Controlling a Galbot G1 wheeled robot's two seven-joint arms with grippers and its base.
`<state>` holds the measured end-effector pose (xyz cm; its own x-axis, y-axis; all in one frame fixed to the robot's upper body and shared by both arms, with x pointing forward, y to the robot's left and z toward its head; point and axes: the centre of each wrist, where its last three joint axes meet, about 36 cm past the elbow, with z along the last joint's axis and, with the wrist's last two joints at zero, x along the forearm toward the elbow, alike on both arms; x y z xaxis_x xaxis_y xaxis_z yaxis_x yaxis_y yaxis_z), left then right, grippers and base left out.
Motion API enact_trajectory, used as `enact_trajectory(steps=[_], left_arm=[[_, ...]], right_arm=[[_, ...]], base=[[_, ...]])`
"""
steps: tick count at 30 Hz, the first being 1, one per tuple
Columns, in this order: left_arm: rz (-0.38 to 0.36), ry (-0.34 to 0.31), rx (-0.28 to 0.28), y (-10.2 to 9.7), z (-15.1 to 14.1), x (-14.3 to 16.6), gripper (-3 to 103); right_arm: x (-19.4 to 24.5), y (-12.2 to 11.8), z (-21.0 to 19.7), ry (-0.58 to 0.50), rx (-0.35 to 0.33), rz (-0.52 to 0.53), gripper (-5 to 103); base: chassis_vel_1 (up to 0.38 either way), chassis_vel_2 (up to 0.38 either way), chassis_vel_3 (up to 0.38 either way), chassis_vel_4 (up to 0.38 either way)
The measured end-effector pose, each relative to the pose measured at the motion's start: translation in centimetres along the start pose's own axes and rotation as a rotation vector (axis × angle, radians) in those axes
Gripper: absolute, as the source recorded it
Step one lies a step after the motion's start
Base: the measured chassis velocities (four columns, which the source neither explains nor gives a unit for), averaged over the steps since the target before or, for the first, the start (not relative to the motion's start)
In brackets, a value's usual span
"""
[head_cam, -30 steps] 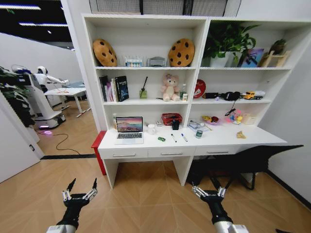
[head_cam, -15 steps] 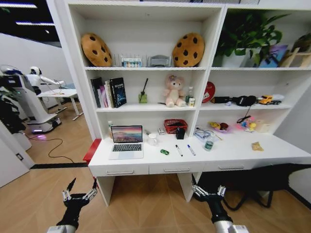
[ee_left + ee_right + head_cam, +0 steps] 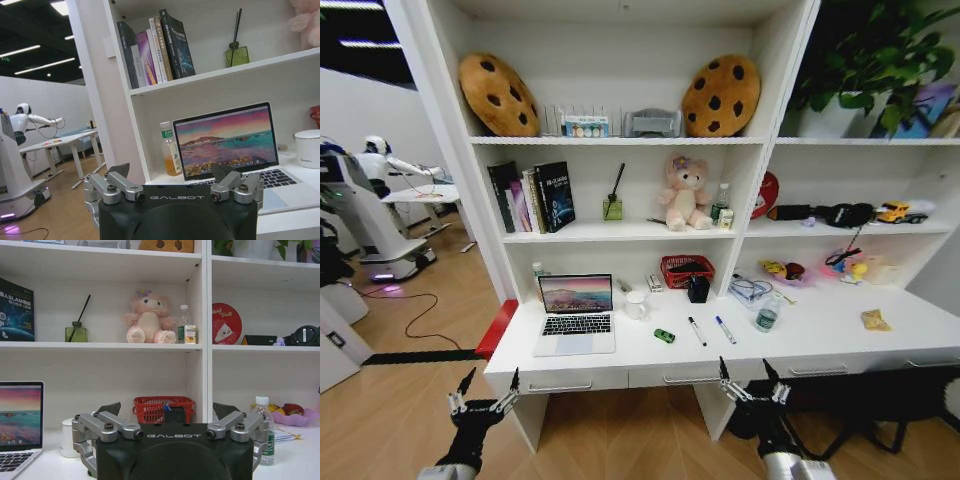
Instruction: Organize the objects on the table.
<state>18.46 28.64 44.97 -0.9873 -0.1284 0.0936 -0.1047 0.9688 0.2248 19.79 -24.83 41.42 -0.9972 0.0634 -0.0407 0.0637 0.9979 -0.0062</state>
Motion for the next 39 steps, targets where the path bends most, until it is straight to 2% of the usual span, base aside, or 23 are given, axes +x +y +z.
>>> enact_trajectory(steps=[13,18,21,24,25,27,28,30,31,34,35,36,37,38,39], left_arm=[[0.006,0.003,-0.001,0.3,-0.2,-0.2,93],[0.005,0.017,0.007,1.2,-0.4,-1.2,93],[0.032,0.010,-0.010,1.9,-0.3,-1.8,94],[0.087,-0.016,-0.047,4.0,-0.5,-3.9,78],[0.087,-0.016,-0.047,4.0,-0.5,-3.9,78],[0.126,-0.038,-0.093,6.0,-0.9,-6.0,68],[0.126,-0.038,-0.093,6.0,-0.9,-6.0,68],[0.155,-0.071,-0.151,8.1,-1.2,-8.9,57],[0.155,-0.071,-0.151,8.1,-1.2,-8.9,57],[0.212,-0.121,-0.189,10.0,-2.0,-12.3,41],[0.212,-0.121,-0.189,10.0,-2.0,-12.3,41],[0.255,-0.144,-0.217,11.1,-2.9,-14.4,35],[0.310,-0.169,-0.283,12.7,-4.6,-16.9,30],[0.349,-0.175,-0.328,13.5,-5.2,-18.2,24],[0.349,-0.175,-0.328,13.5,-5.2,-18.2,24]], right_arm=[[0.1,0.1,0.1,-0.006,-0.010,-0.031,100],[0.0,-0.1,0.3,-0.013,0.000,-0.036,100],[0.1,-0.2,0.4,-0.018,0.006,-0.050,100],[0.1,-0.3,0.8,-0.024,0.026,-0.077,100],[0.1,-0.3,0.8,-0.024,0.026,-0.077,100],[0.2,-0.4,1.2,-0.024,0.043,-0.095,100],[0.2,-0.4,1.2,-0.024,0.043,-0.095,100],[0.4,-0.6,1.5,-0.018,0.068,-0.111,100],[0.4,-0.6,1.5,-0.018,0.068,-0.111,100],[0.6,-0.7,1.8,-0.010,0.073,-0.117,100],[0.6,-0.7,1.8,-0.010,0.073,-0.117,100],[0.7,-0.8,2.0,-0.007,0.077,-0.121,100],[0.7,-0.8,2.3,0.000,0.078,-0.124,100],[0.7,-0.9,2.6,0.004,0.080,-0.123,100],[0.7,-0.9,2.6,0.004,0.080,-0.123,100]], base=[[-0.064,0.067,0.075,-0.060],[-0.142,0.151,0.156,-0.174],[-0.082,0.102,0.107,-0.070],[-0.021,0.012,0.016,-0.019],[0.000,0.000,0.000,0.000],[0.041,-0.024,-0.061,0.043],[0.054,-0.024,-0.060,0.057],[0.032,-0.033,-0.049,0.057],[0.015,-0.024,-0.037,0.057],[0.000,0.000,0.000,0.000],[0.000,0.000,0.000,0.000],[0.000,0.000,0.000,0.000],[0.000,0.000,0.000,0.000],[0.000,0.000,0.000,0.000],[0.000,0.000,0.000,0.000]])
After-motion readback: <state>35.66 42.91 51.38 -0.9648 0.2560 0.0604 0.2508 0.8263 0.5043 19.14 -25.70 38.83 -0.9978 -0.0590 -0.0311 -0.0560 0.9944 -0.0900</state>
